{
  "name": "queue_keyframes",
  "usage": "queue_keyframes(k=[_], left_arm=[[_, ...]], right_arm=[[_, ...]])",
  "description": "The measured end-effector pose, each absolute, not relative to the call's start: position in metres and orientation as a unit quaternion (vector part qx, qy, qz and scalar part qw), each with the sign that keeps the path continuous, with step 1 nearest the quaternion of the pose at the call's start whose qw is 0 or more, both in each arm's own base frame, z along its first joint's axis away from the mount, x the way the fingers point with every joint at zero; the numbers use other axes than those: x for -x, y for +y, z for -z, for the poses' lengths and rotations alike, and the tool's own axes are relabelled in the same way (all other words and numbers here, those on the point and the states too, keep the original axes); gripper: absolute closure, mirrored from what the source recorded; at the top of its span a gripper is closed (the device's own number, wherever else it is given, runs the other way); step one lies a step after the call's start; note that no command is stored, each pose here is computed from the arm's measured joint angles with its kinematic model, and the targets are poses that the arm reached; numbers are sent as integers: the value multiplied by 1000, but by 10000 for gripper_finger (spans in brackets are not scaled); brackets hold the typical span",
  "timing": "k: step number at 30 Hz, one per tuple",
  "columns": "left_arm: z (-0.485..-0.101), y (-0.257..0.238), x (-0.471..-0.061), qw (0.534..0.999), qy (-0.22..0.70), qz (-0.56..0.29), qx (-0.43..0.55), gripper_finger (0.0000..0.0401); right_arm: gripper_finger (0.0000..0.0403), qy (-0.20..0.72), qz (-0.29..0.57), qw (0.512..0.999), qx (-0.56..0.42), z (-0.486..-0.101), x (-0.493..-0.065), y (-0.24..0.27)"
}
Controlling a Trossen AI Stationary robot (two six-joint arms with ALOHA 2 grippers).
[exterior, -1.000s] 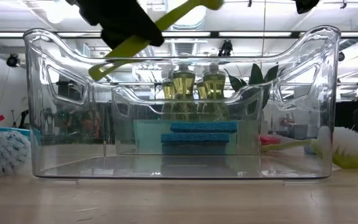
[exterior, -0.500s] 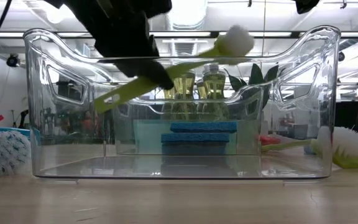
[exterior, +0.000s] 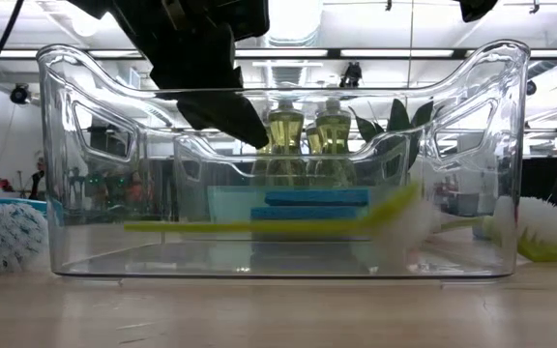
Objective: Pick & Place Kitchen Sink Supplies
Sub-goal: Put the blue dish brush into the bottom transparent bin
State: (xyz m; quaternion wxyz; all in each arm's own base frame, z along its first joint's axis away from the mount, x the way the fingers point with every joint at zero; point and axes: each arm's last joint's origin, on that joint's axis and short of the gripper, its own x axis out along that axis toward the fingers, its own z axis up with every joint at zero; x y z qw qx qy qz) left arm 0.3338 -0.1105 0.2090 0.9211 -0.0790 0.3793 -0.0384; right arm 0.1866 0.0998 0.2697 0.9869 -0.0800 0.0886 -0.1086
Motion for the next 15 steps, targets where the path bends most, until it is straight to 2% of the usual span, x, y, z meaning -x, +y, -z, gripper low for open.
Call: queue_keyframes(k=[6,15], left_arm=[[-237,-109,-325,933,345,48,88,342],[-286,-100,-269,922,367,29,120,343]], right_arm=[[394,87,110,988,64,-270,-187,100],[394,82,106,988,73,-271,-186,101]])
